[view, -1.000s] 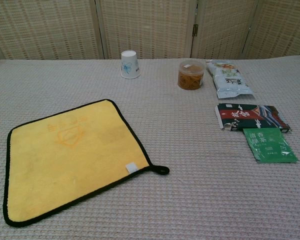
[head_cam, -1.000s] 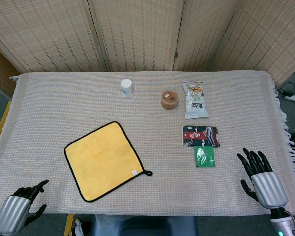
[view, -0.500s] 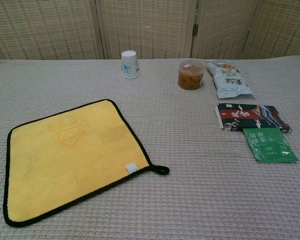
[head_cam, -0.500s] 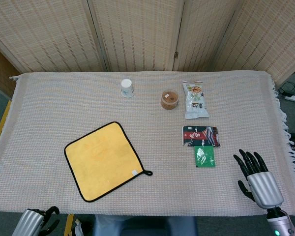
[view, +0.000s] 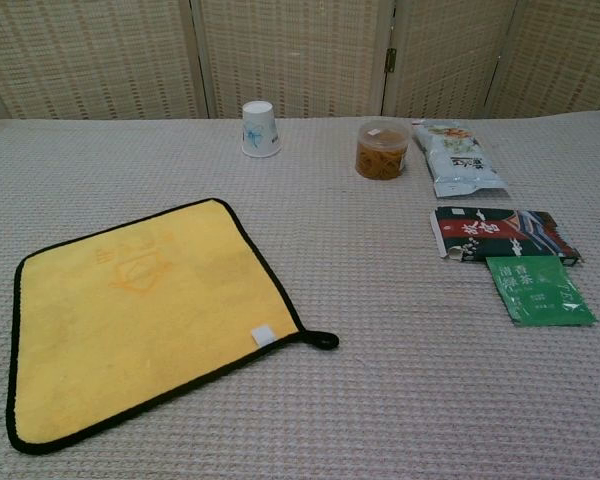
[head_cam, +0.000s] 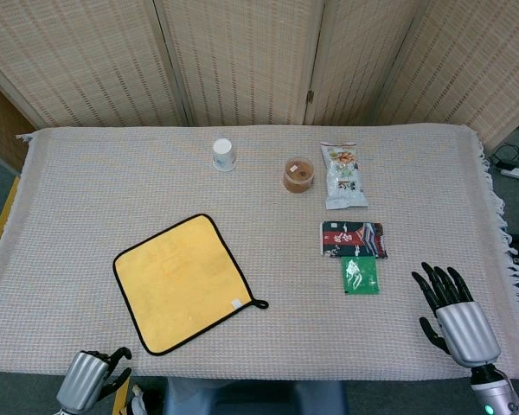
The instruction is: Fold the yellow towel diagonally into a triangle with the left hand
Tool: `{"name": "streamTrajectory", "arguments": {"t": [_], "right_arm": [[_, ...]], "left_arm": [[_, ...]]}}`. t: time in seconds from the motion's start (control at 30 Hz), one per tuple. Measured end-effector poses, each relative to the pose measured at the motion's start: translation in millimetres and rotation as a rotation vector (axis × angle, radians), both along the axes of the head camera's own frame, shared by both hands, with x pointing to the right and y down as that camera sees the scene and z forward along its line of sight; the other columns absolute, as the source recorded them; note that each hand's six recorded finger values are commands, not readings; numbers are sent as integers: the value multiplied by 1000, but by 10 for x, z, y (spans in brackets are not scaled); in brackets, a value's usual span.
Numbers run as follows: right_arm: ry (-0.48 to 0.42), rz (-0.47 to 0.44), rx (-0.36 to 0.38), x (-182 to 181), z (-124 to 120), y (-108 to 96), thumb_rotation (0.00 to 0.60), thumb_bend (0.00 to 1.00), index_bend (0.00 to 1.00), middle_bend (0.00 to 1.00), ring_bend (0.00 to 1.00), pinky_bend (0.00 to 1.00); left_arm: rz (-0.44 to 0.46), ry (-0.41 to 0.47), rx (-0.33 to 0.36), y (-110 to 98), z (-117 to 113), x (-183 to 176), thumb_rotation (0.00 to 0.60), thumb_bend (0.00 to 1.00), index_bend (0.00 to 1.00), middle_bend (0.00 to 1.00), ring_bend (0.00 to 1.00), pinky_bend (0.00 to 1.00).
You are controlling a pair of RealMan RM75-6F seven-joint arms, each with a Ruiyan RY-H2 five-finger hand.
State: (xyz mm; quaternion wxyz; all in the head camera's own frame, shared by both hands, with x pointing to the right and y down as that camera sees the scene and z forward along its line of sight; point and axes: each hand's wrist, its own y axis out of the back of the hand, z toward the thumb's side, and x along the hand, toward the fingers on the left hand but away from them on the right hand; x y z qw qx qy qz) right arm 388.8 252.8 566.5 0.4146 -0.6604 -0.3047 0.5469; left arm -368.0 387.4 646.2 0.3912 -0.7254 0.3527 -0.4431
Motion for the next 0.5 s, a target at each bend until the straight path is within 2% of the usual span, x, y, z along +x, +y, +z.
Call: {"name": "streamTrajectory", "arguments": {"t": [0.5], "right_arm": [[-7, 7, -1, 15, -21, -2, 600, 464, 0, 0, 0, 0]], "left_arm": [[51, 23, -3, -63, 290, 291, 600, 321, 525, 1000, 1000, 1000]]}}
